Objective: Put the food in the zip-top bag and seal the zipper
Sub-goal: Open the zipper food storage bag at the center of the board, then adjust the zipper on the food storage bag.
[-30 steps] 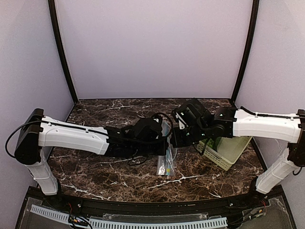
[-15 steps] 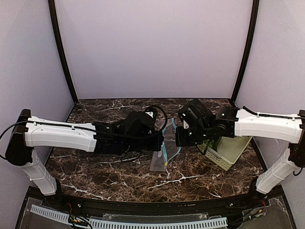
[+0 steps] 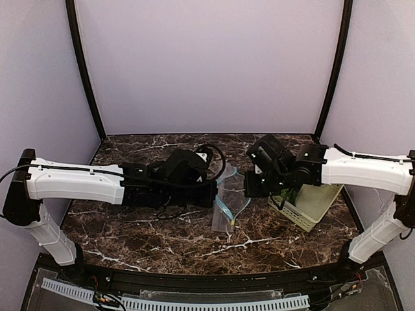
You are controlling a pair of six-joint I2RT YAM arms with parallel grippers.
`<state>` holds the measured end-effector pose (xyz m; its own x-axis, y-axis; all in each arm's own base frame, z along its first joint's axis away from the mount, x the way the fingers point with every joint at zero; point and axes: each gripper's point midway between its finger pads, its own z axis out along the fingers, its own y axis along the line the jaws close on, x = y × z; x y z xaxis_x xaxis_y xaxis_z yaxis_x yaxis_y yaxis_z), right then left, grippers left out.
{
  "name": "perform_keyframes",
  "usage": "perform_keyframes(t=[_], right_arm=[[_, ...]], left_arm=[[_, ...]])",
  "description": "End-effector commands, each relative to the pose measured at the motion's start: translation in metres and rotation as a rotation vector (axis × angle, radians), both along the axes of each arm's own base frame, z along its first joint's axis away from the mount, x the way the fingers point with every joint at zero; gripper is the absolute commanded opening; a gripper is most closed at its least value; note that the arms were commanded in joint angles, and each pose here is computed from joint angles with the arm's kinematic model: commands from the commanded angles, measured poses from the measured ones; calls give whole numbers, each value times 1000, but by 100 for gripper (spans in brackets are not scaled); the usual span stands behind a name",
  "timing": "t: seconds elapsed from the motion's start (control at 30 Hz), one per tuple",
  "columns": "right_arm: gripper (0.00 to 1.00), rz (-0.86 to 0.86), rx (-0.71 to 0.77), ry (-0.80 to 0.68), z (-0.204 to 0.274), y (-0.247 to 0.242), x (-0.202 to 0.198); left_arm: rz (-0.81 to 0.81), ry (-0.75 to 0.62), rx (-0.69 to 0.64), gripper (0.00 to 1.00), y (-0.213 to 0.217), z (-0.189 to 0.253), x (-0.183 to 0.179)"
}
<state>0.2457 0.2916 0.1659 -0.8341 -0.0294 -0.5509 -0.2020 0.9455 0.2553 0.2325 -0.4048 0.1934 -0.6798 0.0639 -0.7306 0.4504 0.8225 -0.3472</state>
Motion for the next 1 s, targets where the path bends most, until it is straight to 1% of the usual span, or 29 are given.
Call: perform_keyframes(t=[0.0, 0.13, 0.17, 0.23, 0.3, 0.43, 0.5, 0.63, 0.73, 0.83, 0.97], right_arm=[[8, 58, 36, -30, 15, 1, -2], [34, 169, 115, -38, 35, 12, -16], [39, 201, 143, -35, 40, 14, -22], [45, 237, 190, -40, 50, 15, -32], [49, 279, 249, -46, 62, 17, -45], [51, 361, 372, -59, 84, 26, -70], [53, 401, 421, -72, 94, 35, -82], [57, 403, 427, -97, 98, 48, -87], [57, 403, 449, -96, 93, 58, -84], [54, 368, 427, -86, 82, 61, -73], [46, 362, 441, -72, 75, 66, -62]], left_arm=[[-41, 27, 42, 1, 2, -2, -5], [-44, 49, 37, 1, -1, -7, -6], [-43, 52, 33, 1, -2, -7, -6], [-43, 55, 27, 1, -3, -7, -5], [-43, 57, 22, 1, -3, -7, -4], [-51, 69, 7, 1, -5, -8, -5], [-56, 77, 0, 1, -7, -9, -6], [-68, 87, -20, 1, -9, -11, -9], [-76, 91, -41, 1, -10, -10, -11], [-85, 89, -61, 1, -10, -6, -13], [-111, 86, -89, 1, -10, -2, -18]])
